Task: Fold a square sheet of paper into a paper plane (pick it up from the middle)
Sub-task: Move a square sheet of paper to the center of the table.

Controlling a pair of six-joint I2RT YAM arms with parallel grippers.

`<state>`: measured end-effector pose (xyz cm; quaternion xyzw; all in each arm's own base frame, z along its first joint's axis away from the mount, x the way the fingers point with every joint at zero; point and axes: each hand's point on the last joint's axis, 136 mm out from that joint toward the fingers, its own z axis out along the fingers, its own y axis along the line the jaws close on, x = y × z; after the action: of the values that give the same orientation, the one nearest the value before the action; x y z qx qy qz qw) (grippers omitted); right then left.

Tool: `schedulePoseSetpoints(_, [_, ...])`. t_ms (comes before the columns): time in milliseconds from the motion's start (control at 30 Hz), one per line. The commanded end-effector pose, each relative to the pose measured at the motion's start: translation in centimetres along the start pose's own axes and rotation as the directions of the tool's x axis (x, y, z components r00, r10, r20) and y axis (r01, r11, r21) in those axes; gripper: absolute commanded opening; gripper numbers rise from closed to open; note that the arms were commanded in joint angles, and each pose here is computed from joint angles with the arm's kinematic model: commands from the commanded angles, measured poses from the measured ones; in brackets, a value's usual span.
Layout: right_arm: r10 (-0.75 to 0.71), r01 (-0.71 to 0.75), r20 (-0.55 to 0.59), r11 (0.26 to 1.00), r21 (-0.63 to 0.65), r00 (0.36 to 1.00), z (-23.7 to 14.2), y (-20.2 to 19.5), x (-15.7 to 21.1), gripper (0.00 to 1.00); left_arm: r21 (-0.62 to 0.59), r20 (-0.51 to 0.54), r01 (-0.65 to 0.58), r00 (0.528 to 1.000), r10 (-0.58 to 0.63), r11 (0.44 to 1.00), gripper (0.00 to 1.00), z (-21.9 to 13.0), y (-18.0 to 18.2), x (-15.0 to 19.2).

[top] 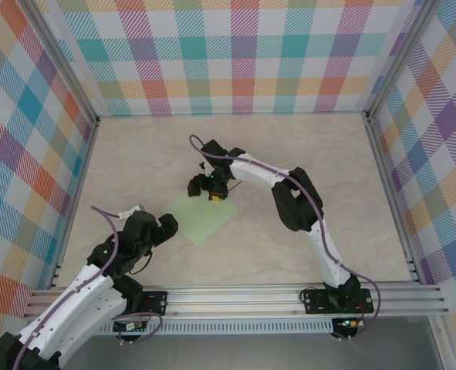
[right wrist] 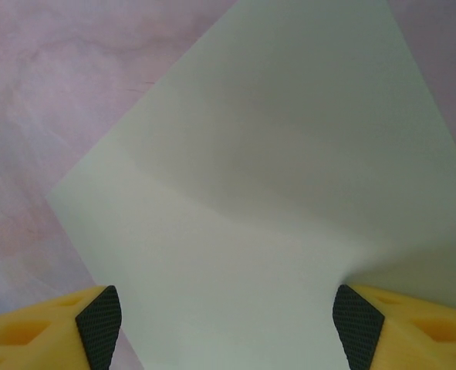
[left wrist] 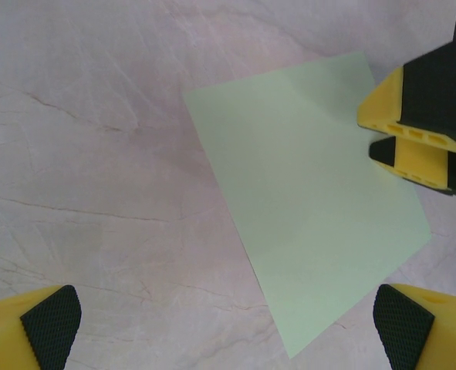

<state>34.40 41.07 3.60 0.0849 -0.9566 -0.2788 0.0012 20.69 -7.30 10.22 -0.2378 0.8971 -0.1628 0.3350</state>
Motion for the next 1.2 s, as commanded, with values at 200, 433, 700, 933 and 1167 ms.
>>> schedulePoseSetpoints(200, [0.404, -0.437, 0.209, 0.887, 0.149, 0.891, -4.2, -11.6, 5.5, 0.73, 0.128, -0.163, -0.052, 0.984, 0.073, 0.99, 1.0, 2.1, -4.5, 1.6])
schedulePoseSetpoints(433, [0.334, -0.368, 0.238, 0.923, 0.112, 0.912, -7.2, -11.4, 8.1, 0.71, 0.148, -0.255, -0.093, 0.958, 0.129, 0.985, 1.0, 3.7, -6.5, 2.4])
schedulePoseSetpoints(700, [0.138, -0.17, 0.188, 0.97, 0.171, 0.972, -7.8, -9.6, 5.0, 0.67, 0.136, -0.261, -0.109, 0.955, 0.141, 0.985, 1.0, 4.2, -6.6, 2.3])
schedulePoseSetpoints(933, [0.16, -0.187, 0.15, 0.964, 0.19, 0.976, -6.3, -11.5, 3.8, 0.68, 0.099, -0.198, -0.125, 0.97, 0.143, 0.987, 1.0, 3.1, -5.5, 1.3])
schedulePoseSetpoints(1167, [0.27, -0.308, 0.173, 0.916, 0.256, 0.947, -6.8, -14.7, 6.4, 0.69, 0.124, -0.13, -0.123, 0.982, 0.139, 0.985, 1.0, 2.2, -5.4, 0.3])
